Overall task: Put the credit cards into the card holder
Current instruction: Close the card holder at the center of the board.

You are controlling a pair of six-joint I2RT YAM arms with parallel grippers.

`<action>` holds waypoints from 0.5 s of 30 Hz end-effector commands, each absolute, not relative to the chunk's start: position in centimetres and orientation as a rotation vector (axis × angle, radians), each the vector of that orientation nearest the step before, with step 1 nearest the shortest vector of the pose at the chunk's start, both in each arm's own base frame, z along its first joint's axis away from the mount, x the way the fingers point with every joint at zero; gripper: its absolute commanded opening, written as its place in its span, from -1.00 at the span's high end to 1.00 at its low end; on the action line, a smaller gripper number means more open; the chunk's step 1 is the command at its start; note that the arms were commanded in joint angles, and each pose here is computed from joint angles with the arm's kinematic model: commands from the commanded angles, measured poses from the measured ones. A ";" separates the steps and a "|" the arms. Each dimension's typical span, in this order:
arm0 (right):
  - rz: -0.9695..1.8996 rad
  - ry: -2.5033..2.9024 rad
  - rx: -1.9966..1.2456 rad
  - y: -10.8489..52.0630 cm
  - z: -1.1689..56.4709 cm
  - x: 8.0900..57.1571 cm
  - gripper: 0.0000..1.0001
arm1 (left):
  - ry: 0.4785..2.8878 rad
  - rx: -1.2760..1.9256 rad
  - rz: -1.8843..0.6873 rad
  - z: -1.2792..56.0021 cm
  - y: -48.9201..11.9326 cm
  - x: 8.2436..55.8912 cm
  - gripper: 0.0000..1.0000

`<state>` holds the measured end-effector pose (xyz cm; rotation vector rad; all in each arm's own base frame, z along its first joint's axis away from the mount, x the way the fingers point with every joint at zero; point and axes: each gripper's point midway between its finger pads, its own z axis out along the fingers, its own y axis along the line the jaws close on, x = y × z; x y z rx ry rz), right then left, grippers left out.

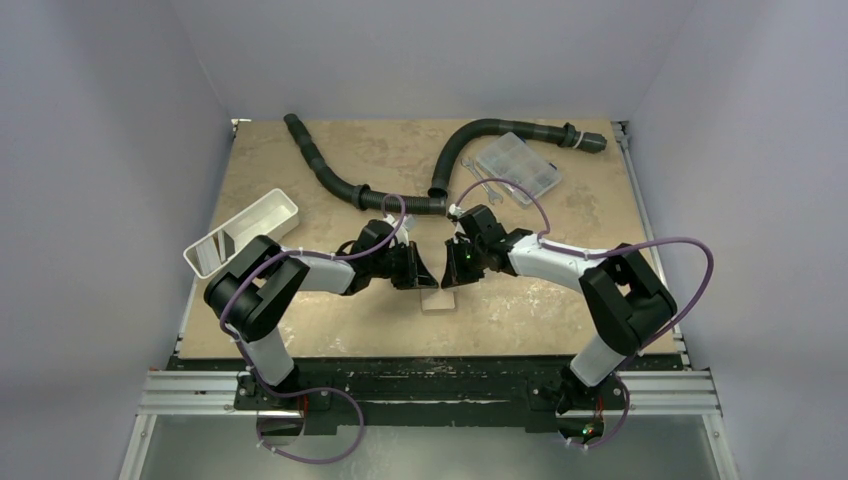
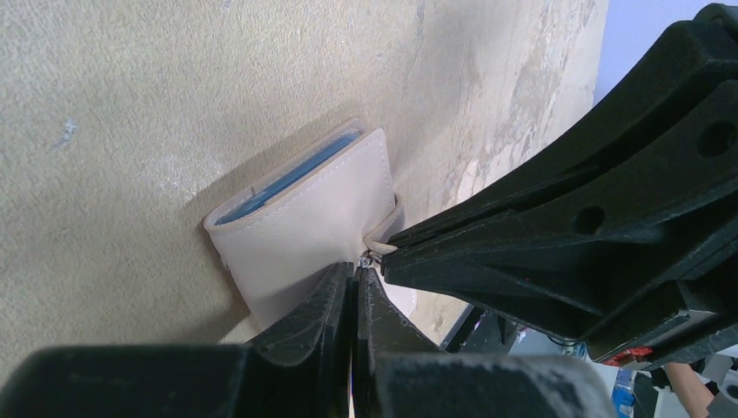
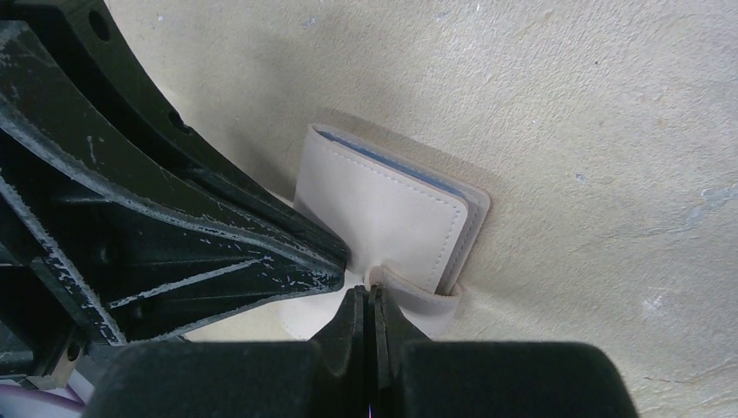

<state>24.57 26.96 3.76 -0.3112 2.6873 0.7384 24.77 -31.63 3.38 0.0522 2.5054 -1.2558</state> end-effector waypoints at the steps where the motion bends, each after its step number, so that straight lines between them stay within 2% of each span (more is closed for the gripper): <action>1: 0.598 2.741 -0.352 25.5 1.6 24.2 1.00 | 2.482 0.074 -1.249 3.8 -31.6 24.6 1.00; 8: 0.624 2.759 -0.378 26.7 1.0 23.5 1.00 | 2.456 0.070 -1.271 4.8 -31.9 24.8 1.00; 15: 0.526 2.827 -0.402 25.4 -1.2 22.0 1.00 | 2.442 0.070 -1.273 5.4 -32.1 25.3 1.00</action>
